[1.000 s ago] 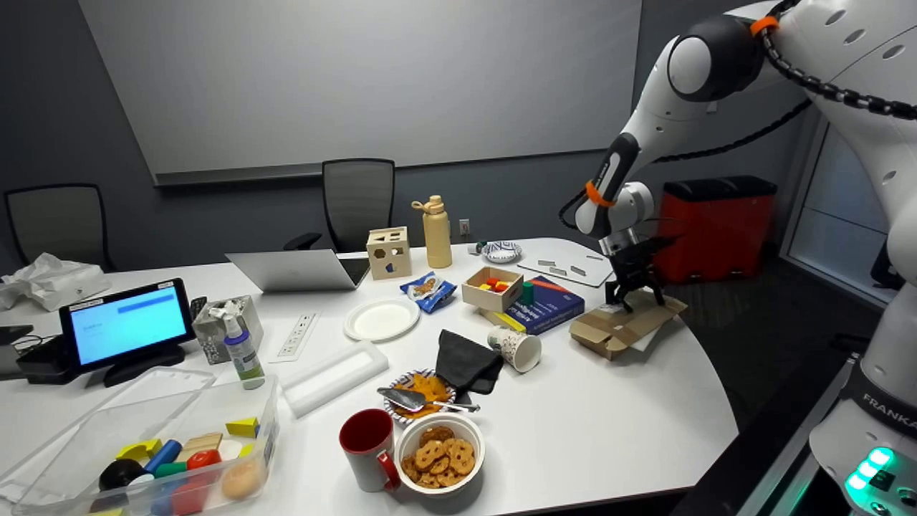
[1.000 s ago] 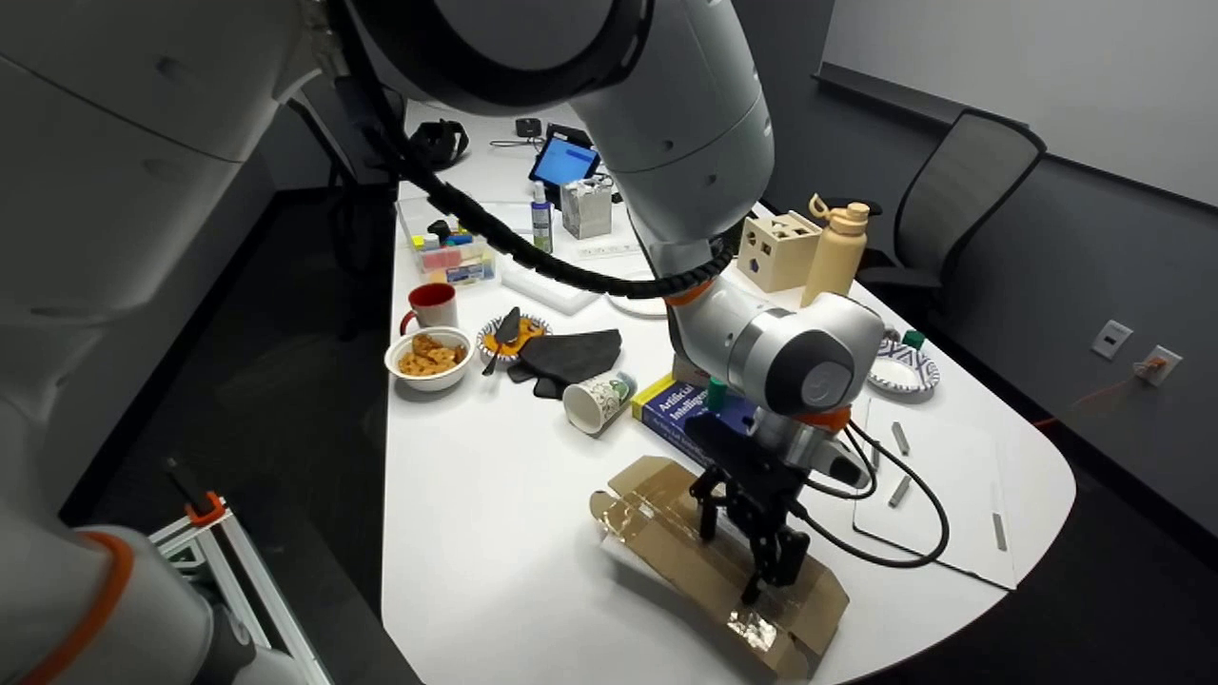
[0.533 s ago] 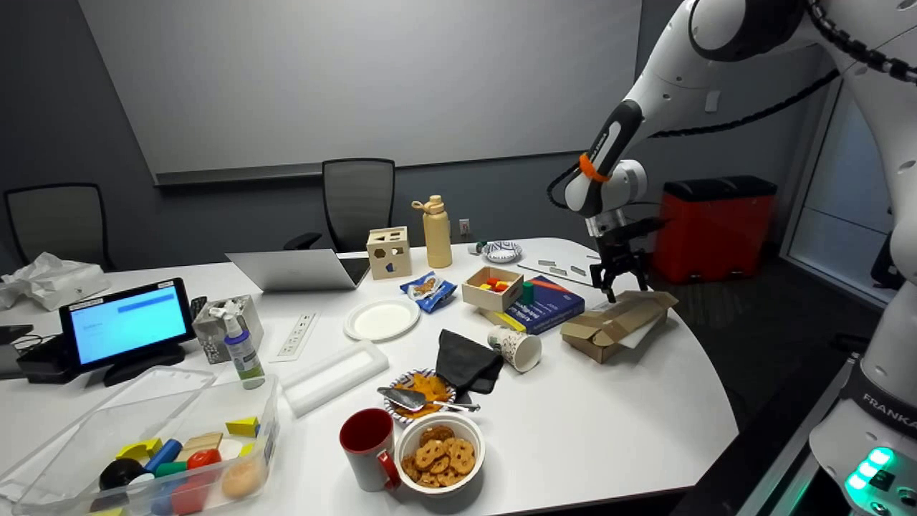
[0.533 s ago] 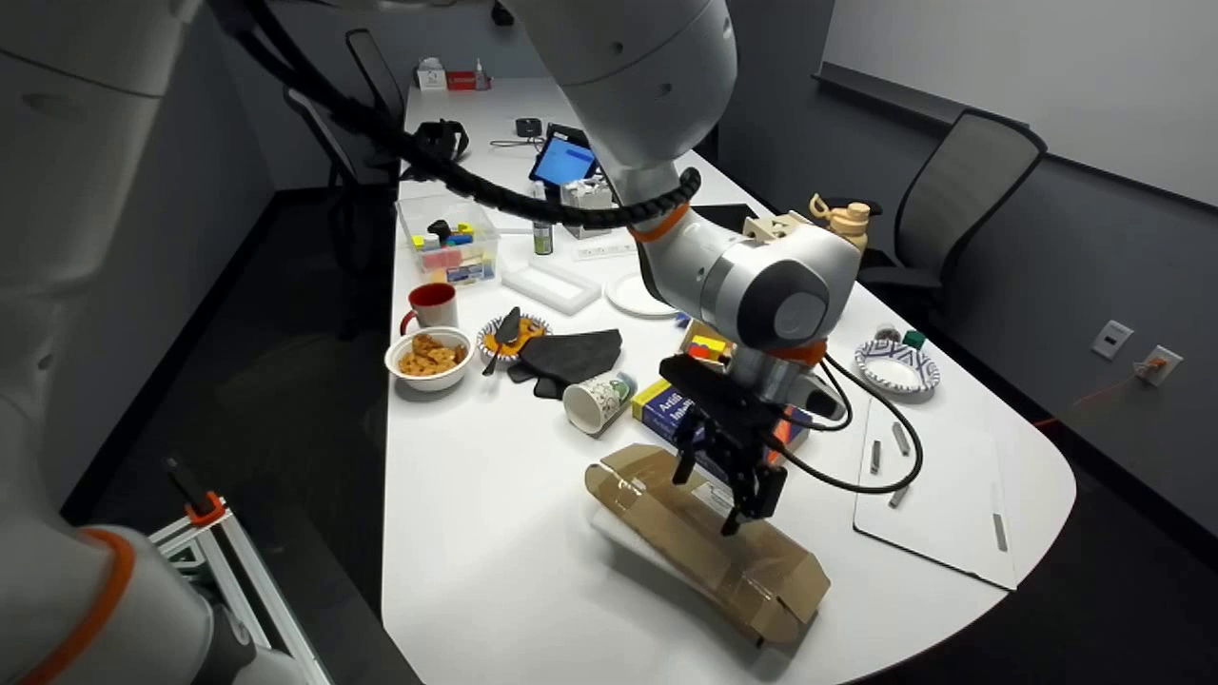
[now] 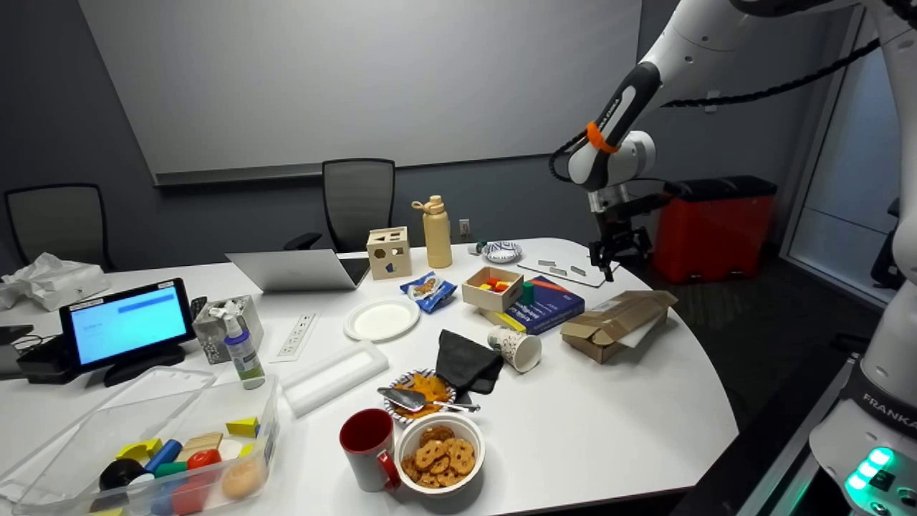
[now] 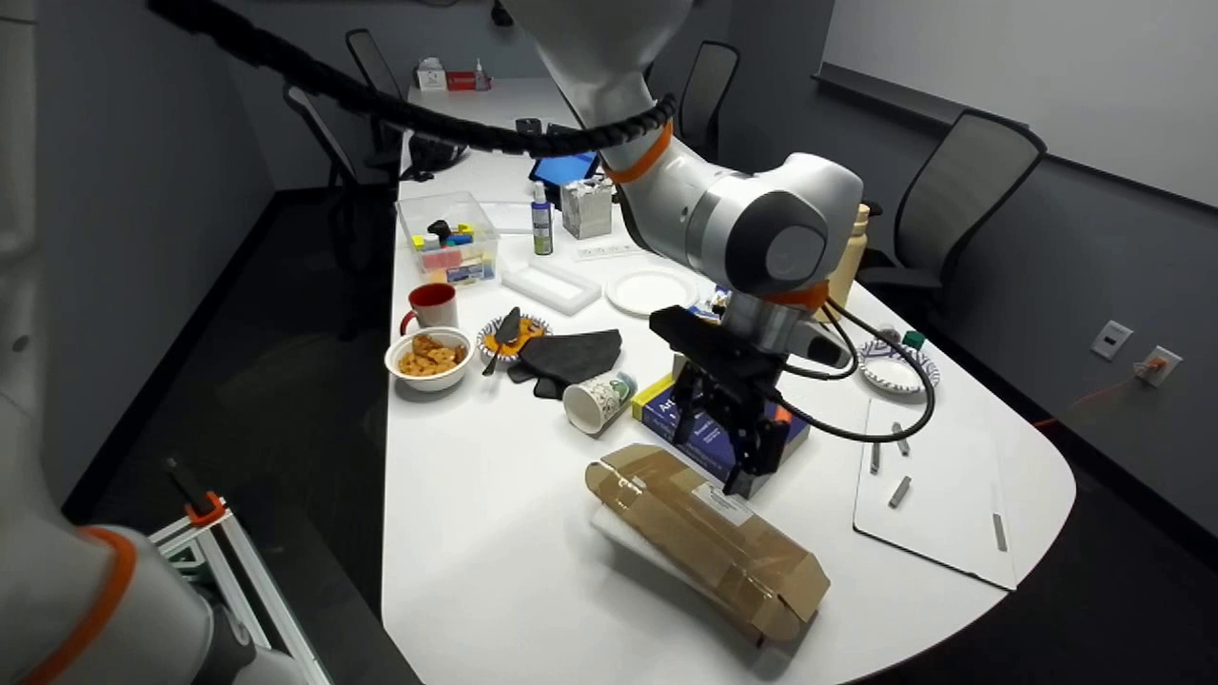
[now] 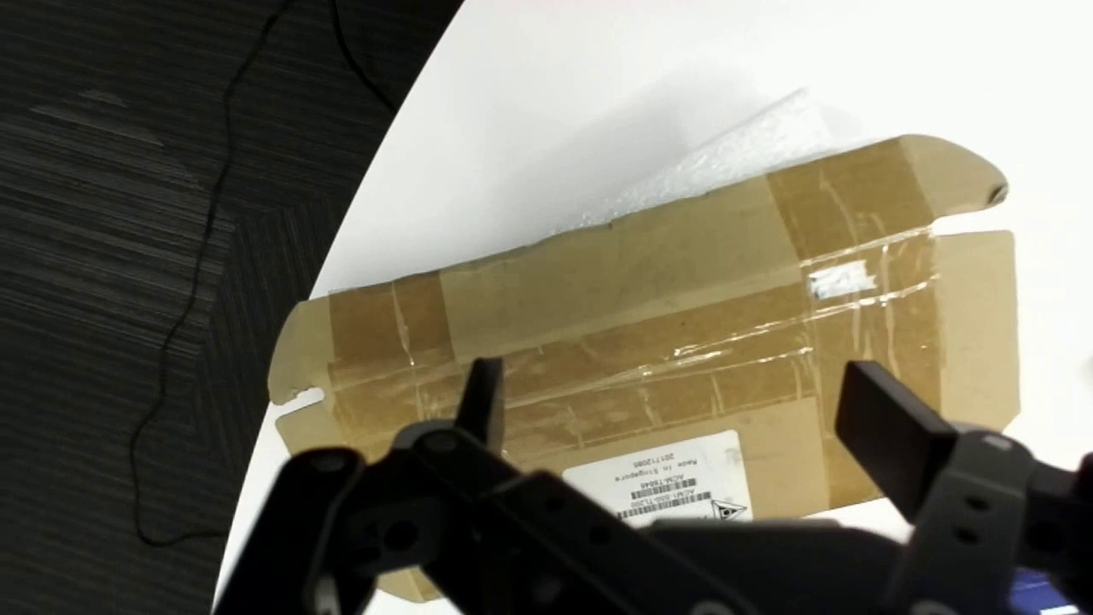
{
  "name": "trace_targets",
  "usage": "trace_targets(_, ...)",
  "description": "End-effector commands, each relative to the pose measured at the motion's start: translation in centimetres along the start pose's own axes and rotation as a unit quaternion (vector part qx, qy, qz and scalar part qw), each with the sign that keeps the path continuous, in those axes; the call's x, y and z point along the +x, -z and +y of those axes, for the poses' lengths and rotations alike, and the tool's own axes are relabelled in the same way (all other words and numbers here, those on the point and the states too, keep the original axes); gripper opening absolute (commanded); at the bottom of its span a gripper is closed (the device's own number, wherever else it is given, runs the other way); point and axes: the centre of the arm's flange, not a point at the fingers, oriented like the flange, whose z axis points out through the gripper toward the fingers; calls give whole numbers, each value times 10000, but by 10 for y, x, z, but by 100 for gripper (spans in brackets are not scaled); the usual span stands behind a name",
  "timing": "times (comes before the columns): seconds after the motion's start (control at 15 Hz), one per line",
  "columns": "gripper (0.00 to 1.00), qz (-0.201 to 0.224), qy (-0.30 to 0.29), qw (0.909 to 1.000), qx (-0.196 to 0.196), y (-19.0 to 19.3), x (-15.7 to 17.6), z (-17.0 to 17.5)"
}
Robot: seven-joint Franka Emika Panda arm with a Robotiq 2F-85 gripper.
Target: Close the brown box.
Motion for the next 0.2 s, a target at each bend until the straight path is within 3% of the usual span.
trace_targets(0.0, 100, 140, 24, 9999, 44, 12, -23, 2)
trace_targets(0.13, 100, 162, 47, 9999, 5, 13, -27, 2)
